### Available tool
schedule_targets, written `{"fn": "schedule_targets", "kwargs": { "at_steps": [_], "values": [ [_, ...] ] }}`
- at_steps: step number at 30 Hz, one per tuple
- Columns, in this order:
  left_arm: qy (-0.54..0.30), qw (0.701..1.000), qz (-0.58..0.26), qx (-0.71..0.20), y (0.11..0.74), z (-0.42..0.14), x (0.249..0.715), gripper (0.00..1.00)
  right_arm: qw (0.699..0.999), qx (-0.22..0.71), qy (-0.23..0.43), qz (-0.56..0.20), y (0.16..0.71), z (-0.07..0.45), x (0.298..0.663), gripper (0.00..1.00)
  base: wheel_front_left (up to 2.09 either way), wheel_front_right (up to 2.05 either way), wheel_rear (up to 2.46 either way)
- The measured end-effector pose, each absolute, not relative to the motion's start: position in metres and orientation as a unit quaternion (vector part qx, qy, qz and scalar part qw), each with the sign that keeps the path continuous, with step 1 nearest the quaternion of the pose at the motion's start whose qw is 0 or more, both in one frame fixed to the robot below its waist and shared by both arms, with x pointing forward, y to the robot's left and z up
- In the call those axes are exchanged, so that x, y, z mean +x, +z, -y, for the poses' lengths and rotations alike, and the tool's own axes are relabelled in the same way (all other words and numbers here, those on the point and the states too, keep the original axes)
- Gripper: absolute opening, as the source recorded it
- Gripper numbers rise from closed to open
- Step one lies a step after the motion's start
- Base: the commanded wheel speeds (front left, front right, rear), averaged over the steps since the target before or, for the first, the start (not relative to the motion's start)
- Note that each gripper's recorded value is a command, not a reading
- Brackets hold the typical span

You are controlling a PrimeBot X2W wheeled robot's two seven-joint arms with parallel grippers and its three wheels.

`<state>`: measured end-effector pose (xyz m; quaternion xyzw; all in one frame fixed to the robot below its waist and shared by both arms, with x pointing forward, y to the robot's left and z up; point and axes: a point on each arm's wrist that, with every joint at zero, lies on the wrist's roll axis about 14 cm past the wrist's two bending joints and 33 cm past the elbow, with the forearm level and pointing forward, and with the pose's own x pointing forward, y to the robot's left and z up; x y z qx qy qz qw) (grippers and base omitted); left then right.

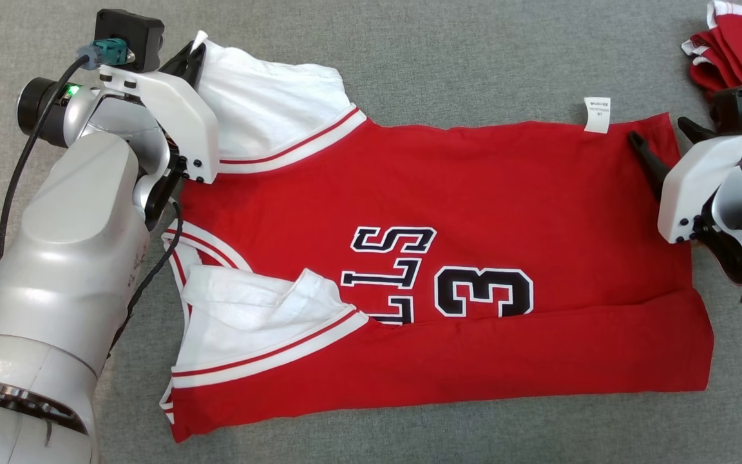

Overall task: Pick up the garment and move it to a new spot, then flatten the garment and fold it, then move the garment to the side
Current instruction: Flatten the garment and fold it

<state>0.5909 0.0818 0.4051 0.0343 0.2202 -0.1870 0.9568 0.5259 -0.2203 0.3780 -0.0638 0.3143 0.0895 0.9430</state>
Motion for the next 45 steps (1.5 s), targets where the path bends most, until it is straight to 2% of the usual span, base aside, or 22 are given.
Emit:
{"fn": "schedule_targets", "kwargs": {
  "at_steps": [1,3,5,6,7,8,9,10,12,13,20,26,37,45],
  "values": [
    [-0.187,0.957,-0.221,0.035,0.404,-0.082,0.591,0.00,0.941,-0.065,0.092,-0.319,0.376,0.219,0.526,1.00,0.00,0.00,0.00],
    [-0.186,0.956,-0.223,0.035,0.403,-0.083,0.590,0.00,0.939,-0.064,0.093,-0.324,0.374,0.218,0.529,0.92,0.00,0.00,0.00],
    [-0.187,0.956,-0.224,0.036,0.402,-0.083,0.590,0.00,0.938,-0.063,0.094,-0.329,0.372,0.216,0.530,0.71,0.00,0.00,0.00],
    [-0.187,0.956,-0.225,0.036,0.401,-0.083,0.590,0.00,0.936,-0.064,0.096,-0.331,0.371,0.215,0.530,0.55,0.00,0.00,0.00],
    [-0.186,0.956,-0.225,0.035,0.401,-0.084,0.590,0.00,0.935,-0.064,0.098,-0.334,0.370,0.214,0.530,0.47,0.00,0.00,0.00],
    [-0.186,0.956,-0.225,0.034,0.401,-0.084,0.590,0.00,0.934,-0.063,0.100,-0.336,0.370,0.213,0.530,0.45,0.00,0.00,0.00],
    [-0.186,0.956,-0.226,0.035,0.401,-0.084,0.590,0.00,0.934,-0.062,0.101,-0.338,0.369,0.212,0.530,0.38,0.00,0.00,0.00],
    [-0.186,0.956,-0.226,0.035,0.401,-0.084,0.589,0.00,0.933,-0.061,0.100,-0.339,0.369,0.212,0.531,0.29,0.00,0.00,0.00],
    [-0.186,0.956,-0.225,0.036,0.402,-0.084,0.589,0.00,0.933,-0.059,0.100,-0.340,0.369,0.212,0.530,0.03,0.00,0.00,0.00],
    [-0.186,0.956,-0.225,0.036,0.402,-0.084,0.589,0.00,0.935,-0.060,0.100,-0.336,0.370,0.213,0.531,0.00,0.00,0.00,0.00],
    [-0.188,0.961,-0.204,0.005,0.415,-0.081,0.578,0.00,0.955,-0.042,0.093,-0.278,0.395,0.216,0.532,0.00,0.00,0.00,0.00],
    [-0.194,0.967,-0.158,-0.040,0.436,-0.080,0.558,0.00,0.968,-0.011,0.102,-0.229,0.413,0.211,0.511,0.00,0.00,0.00,0.00],
    [-0.178,0.973,-0.114,-0.096,0.455,-0.099,0.484,0.00,0.982,0.069,0.096,-0.144,0.437,0.213,0.461,0.00,0.00,0.00,0.00],
    [-0.149,0.972,-0.114,-0.141,0.464,-0.105,0.429,0.00,0.984,0.079,0.085,-0.135,0.435,0.220,0.431,0.00,0.00,0.00,0.00]
  ]
}}
